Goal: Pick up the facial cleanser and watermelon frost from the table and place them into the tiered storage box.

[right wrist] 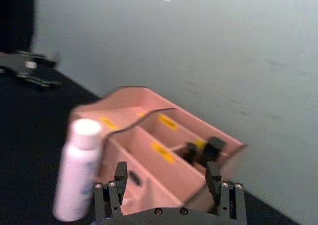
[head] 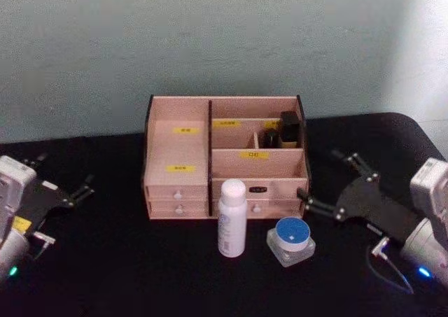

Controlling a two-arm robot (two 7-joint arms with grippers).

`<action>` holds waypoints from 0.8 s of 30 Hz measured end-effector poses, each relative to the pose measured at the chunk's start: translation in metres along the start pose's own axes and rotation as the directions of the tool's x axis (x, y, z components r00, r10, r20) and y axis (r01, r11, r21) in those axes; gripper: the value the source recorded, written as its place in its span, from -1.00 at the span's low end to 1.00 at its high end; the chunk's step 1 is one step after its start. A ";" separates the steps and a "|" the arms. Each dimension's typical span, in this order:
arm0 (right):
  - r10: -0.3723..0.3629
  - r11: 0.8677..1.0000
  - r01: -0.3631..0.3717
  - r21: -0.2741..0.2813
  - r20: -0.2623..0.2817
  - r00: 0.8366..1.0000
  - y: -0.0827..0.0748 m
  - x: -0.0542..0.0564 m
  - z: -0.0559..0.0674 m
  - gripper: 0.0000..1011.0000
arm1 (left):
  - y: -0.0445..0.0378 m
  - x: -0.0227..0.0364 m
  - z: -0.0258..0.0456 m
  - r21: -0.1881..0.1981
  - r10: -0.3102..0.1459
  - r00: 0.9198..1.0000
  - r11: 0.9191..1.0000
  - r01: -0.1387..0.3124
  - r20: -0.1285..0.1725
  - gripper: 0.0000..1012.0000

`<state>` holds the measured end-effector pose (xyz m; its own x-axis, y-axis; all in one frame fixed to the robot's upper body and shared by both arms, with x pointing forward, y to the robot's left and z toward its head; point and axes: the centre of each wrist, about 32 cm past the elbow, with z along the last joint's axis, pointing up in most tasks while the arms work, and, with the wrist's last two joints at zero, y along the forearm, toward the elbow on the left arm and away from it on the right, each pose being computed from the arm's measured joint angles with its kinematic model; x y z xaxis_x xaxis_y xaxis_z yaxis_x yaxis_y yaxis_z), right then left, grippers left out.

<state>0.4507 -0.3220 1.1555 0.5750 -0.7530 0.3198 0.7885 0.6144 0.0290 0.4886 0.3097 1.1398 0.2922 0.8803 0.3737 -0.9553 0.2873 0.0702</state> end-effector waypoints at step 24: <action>0.313 0.948 -0.317 0.019 -0.217 0.925 0.034 -0.017 -0.022 0.98 | 0.0000 0.0000 0.0000 0.000 0.000 1.000 1.000 0.000 0.000 0.98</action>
<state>0.4723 -0.2937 1.1303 0.8258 -0.5551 0.0993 0.5616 0.8255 -0.0559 0.4886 0.3097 1.1398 0.2922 0.8803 0.3737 -0.9553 0.2873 0.0702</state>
